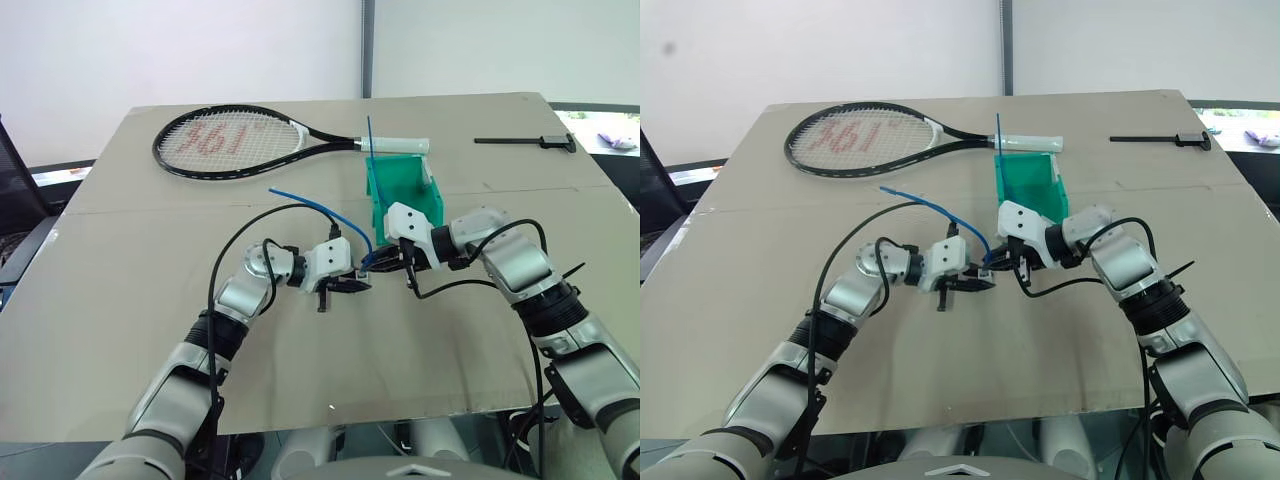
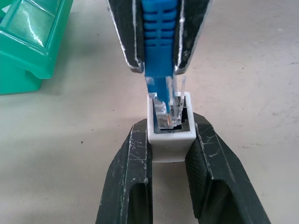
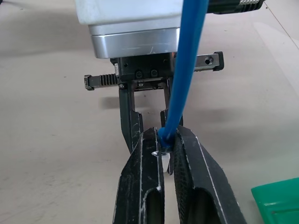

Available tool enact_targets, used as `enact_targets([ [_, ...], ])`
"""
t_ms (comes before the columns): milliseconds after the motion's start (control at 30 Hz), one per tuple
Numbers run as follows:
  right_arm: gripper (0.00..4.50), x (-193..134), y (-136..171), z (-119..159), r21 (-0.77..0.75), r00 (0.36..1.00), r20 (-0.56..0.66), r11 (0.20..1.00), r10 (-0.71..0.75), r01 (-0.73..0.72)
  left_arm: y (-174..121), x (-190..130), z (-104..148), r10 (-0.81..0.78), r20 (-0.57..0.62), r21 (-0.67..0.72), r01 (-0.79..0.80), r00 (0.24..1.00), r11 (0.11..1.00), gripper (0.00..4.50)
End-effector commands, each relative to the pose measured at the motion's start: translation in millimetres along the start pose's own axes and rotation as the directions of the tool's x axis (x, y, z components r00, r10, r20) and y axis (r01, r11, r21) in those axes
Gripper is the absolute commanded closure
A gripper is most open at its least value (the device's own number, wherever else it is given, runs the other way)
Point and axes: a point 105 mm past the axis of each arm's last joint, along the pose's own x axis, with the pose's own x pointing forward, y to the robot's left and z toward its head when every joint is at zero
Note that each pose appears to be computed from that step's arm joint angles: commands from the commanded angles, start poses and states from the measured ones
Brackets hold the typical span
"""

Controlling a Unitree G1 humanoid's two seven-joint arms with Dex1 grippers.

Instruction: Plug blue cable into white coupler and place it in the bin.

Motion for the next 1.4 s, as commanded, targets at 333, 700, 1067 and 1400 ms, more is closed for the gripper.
enact_targets([
  [333, 4.5, -14.9, -17.8, 27.8, -0.001, 0.992, 0.097, 0.996, -0.087, 0.087, 4.4, -3.0, -3.0, 0.027, -0.012, -0.011, -0.028, 1.0, 1.0, 4.13],
  [700, 4.5, -4.5, -0.4, 8.7, 0.028, 0.999, 0.044, 0.999, -0.021, 0.02, 3.3, -3.0, -3.4, 0.024, -0.013, -0.012, -0.024, 1.0, 1.0, 4.13],
  [1067, 4.5, -2.6, -0.5, -3.6, 0.05, 1.0, 0.016, 0.998, -0.024, 0.023, 4.2, -4.4, -3.7, 0.025, -0.016, -0.011, -0.025, 1.0, 1.0, 4.13],
  [1400, 4.5, -8.4, 1.7, 7.8, 0.099, 0.997, 0.073, 0.995, 0.007, -0.014, 5.2, -5.3, -4.4, 0.025, -0.019, -0.012, -0.026, 0.999, 1.0, 4.13],
])
